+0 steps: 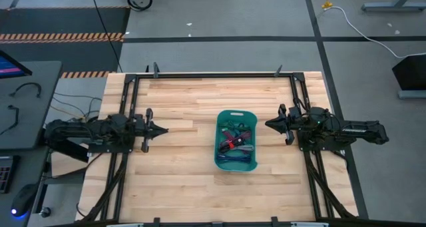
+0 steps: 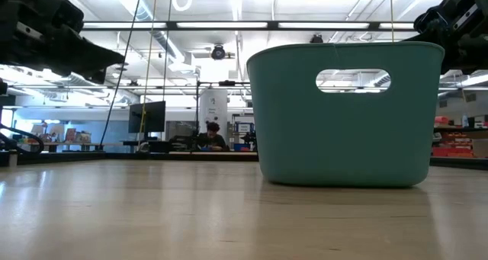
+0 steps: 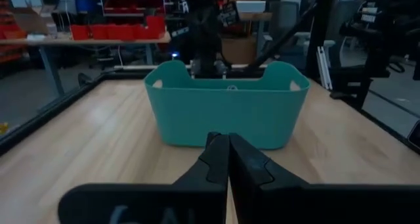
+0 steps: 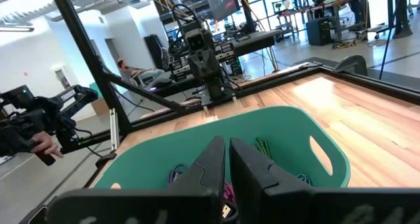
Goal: Pick and place USB-C Cables
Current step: Return to Home Position
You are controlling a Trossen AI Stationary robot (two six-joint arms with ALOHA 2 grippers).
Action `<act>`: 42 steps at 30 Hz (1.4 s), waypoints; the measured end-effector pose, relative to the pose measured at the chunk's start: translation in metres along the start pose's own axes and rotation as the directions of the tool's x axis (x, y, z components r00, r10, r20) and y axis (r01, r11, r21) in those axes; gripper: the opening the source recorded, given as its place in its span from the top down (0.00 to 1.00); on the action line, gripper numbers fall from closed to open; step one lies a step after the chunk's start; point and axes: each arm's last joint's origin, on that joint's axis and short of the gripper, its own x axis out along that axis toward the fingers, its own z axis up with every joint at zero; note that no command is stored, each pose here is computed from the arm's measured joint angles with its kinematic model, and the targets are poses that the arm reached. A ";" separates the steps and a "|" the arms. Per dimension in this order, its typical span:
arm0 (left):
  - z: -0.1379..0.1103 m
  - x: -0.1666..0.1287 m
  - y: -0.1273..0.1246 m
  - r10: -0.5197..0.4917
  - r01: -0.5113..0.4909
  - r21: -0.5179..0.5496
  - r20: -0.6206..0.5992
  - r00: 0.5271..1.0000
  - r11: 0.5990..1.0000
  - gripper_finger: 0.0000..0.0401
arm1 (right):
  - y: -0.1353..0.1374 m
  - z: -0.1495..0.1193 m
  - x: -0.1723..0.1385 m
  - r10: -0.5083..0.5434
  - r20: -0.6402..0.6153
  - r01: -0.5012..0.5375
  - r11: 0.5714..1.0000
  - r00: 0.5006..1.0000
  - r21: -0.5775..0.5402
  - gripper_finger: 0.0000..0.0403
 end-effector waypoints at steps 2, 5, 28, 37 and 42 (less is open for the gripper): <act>-0.001 0.001 0.000 0.000 0.000 -0.016 -0.009 1.000 1.000 0.97 | 0.000 0.000 0.000 0.000 0.000 0.000 1.000 1.000 0.000 0.93; -0.001 0.001 0.000 0.000 -0.001 -0.017 -0.013 1.000 1.000 0.95 | 0.000 0.000 0.000 0.000 0.000 0.000 1.000 1.000 0.000 0.93; 0.005 0.001 0.000 0.004 -0.003 -0.019 0.051 0.999 1.000 0.93 | 0.003 0.001 -0.002 0.032 0.018 -0.032 1.000 0.999 -0.001 0.93; 0.005 0.001 0.000 0.004 -0.003 -0.020 0.054 0.999 1.000 0.94 | 0.006 -0.002 -0.001 0.088 -0.025 -0.092 0.962 0.996 -0.258 0.93; 0.005 0.001 0.000 0.004 -0.003 -0.020 0.054 0.999 1.000 0.95 | 0.003 -0.003 -0.001 -0.035 -0.010 0.029 0.941 0.999 -0.337 0.93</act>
